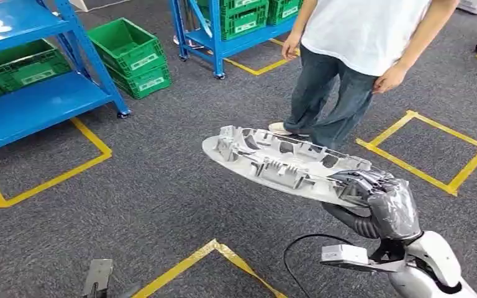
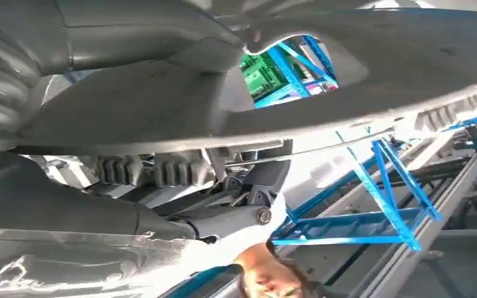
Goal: Take the parts from the cabinet and place them on the table.
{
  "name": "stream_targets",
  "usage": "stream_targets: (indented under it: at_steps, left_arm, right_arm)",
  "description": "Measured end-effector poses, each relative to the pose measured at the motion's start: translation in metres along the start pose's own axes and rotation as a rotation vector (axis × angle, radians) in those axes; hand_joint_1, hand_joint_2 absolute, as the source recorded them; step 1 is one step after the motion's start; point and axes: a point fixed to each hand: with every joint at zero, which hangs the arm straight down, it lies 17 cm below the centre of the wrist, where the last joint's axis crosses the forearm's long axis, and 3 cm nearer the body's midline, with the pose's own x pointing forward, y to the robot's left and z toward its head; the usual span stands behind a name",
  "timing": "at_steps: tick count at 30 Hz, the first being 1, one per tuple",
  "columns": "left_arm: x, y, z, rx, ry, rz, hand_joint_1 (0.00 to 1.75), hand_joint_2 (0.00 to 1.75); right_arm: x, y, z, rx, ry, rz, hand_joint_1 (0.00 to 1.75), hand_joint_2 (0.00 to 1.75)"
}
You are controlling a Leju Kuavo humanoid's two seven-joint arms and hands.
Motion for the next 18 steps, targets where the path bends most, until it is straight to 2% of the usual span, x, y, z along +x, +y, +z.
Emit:
stream_targets:
  at_steps: [18]
  left_arm:
    - [0.003,-0.0022,-0.0002,-0.006,-0.009,0.002,0.0,1.75]
  right_arm:
    - [-0.0019,-0.0013,0.0011,-0.003,0.005,0.006,1.75,1.75]
